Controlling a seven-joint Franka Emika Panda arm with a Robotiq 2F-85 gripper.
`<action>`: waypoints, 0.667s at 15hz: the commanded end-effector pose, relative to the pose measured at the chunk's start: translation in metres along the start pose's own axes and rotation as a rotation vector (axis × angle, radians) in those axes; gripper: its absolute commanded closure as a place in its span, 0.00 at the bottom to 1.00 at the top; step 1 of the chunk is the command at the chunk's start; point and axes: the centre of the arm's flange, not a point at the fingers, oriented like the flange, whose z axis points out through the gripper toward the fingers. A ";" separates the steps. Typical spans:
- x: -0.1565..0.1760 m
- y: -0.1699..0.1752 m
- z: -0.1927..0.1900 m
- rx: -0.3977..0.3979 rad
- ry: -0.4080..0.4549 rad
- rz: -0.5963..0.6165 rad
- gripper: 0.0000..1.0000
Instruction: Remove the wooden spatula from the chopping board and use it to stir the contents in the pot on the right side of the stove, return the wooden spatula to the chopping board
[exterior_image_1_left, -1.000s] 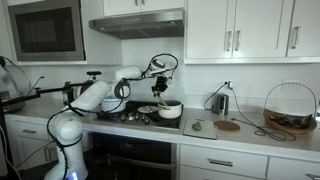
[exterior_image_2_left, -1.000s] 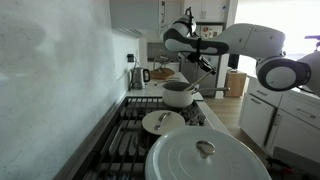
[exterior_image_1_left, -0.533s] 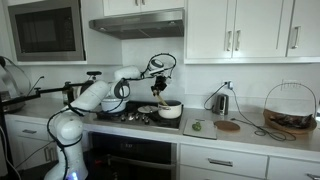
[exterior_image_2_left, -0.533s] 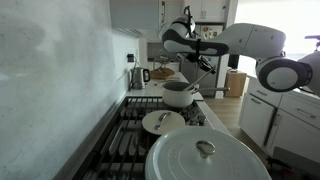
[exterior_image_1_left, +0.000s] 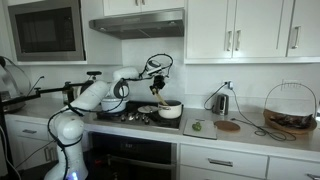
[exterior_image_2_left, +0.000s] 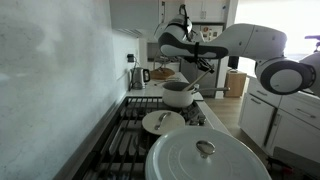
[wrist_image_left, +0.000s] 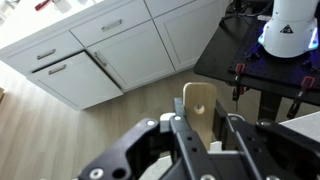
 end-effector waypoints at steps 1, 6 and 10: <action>0.018 0.002 -0.030 -0.014 -0.025 0.021 0.93; 0.034 -0.011 -0.045 -0.030 -0.021 0.025 0.93; 0.046 -0.026 -0.060 -0.059 -0.014 0.047 0.93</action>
